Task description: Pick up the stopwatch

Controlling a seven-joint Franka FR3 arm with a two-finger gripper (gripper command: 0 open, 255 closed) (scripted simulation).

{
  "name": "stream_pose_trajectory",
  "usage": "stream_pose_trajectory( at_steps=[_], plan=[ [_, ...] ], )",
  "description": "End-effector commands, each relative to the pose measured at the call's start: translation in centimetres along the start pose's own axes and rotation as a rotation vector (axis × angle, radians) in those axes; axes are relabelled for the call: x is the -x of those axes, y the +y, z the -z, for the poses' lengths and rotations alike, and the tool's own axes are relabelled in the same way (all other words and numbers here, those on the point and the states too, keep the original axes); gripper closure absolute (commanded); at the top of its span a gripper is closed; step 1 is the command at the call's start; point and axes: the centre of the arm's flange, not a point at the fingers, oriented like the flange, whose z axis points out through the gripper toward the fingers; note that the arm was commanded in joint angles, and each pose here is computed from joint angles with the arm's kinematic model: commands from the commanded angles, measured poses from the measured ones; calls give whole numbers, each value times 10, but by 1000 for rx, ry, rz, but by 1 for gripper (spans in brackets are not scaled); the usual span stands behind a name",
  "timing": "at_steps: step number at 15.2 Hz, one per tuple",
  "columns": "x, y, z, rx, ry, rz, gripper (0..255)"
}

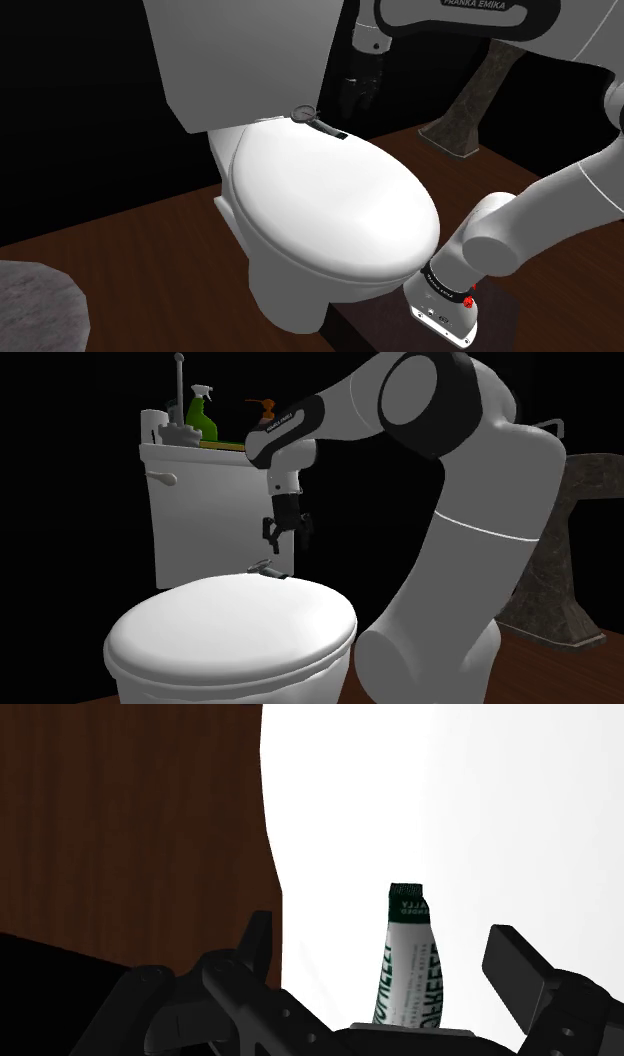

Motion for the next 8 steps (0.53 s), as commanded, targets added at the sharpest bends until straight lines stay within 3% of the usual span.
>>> stream_pose_trajectory(
  at_steps=[1,8],
  plan=[
    [-27,-12,-1,26,-13,26,0],
    [-118,-61,-6,117,-58,113,0]
  ],
)
